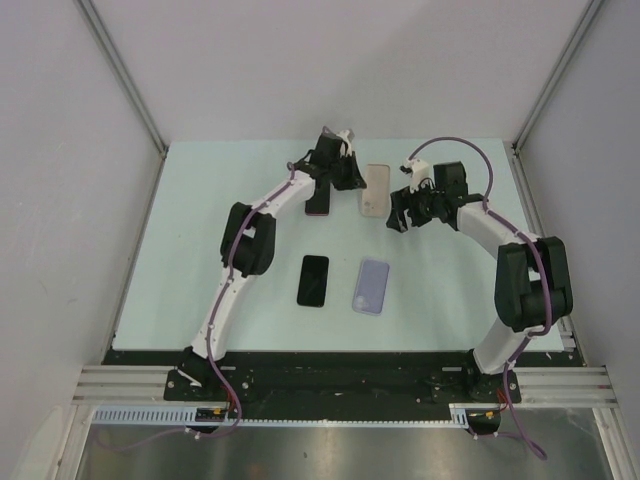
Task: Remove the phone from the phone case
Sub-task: Place the phone case at the center of the board, then adjust the phone case at the center of the board.
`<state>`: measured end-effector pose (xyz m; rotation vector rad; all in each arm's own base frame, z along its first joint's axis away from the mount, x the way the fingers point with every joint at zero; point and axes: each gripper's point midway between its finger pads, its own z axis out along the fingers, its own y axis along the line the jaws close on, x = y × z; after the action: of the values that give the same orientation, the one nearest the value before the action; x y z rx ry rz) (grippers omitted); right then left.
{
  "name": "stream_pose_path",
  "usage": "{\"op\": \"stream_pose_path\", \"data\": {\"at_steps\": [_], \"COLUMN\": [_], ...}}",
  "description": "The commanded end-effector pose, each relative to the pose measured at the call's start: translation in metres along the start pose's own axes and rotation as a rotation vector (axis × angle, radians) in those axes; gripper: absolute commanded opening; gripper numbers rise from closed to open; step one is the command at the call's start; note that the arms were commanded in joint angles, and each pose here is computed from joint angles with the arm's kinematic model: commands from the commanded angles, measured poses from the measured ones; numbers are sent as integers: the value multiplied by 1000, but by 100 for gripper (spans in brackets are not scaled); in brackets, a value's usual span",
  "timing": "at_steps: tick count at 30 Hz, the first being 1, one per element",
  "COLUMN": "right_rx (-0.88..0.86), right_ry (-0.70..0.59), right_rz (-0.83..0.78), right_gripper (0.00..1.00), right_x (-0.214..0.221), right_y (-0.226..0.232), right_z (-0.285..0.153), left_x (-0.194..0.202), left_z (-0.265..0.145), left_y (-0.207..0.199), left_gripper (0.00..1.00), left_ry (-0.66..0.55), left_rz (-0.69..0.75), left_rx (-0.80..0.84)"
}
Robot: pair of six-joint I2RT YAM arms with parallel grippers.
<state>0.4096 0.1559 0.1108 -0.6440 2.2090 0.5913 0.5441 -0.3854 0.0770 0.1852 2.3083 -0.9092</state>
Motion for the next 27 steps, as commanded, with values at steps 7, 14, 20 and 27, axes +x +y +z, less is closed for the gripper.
{"op": "stream_pose_path", "data": {"at_steps": [7, 14, 20, 27], "right_rx": [87, 72, 53, 1], "right_ry": [-55, -53, -13, 99], "right_rz": [-110, -103, -115, -75], "right_gripper": [80, 80, 81, 79], "right_x": [-24, -23, -14, 15], "right_y": [-15, -10, -4, 10], "right_z": [10, 10, 7, -1], "left_x": [-20, -21, -27, -58], "left_z": [15, 17, 13, -25], "left_y": [12, 14, 0, -44], "left_gripper": [15, 36, 100, 100], "left_ry": [-99, -109, -114, -144], "left_rz": [-55, -54, -37, -5], "left_rx": [-48, -59, -17, 97]}}
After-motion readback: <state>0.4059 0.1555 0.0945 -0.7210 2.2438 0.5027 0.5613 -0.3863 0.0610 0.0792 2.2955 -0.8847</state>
